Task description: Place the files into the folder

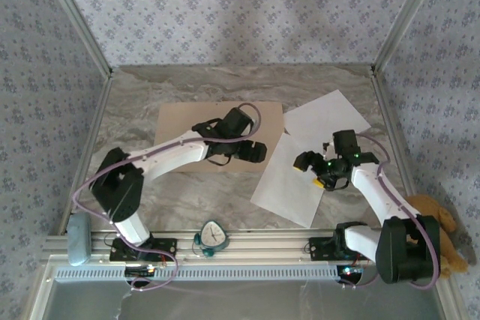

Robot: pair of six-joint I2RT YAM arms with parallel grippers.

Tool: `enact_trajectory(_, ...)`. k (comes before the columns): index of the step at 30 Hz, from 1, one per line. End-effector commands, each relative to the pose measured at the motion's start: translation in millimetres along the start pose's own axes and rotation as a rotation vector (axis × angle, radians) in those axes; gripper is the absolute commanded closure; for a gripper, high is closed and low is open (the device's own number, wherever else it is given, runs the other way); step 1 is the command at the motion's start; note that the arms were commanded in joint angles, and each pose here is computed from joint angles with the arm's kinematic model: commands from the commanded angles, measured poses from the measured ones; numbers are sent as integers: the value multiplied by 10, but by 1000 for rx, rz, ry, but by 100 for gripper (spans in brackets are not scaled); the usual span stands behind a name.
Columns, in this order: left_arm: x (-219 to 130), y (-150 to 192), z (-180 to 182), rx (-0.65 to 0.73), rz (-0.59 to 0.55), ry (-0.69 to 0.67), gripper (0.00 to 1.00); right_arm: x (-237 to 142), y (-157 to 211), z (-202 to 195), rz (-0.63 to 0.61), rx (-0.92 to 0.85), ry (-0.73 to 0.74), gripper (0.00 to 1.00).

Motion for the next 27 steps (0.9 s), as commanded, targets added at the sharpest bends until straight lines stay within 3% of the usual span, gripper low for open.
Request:
enact_trajectory(1, 175, -72, -124, -15, 4, 13, 14, 40, 78, -148, 41, 13, 95, 10)
enact_trajectory(14, 786, -30, -332, 2, 108, 15, 16, 214, 66, -275, 64, 29, 127, 10)
enact_trajectory(27, 975, 126, -255, -50, 159, 21, 18, 369, 12, -230, 75, 7, 90, 10)
Point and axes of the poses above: each hand's point on the last joint's axis, 136 mm out from that joint toward the fingers, its own x axis out along the fingers, its own z axis along the line the jaws close on, y = z × x, the point moved 8 cm from there along -x, back along the fingers, and after that the axes turned 3 degrees about -x, right-handed, at the moved point
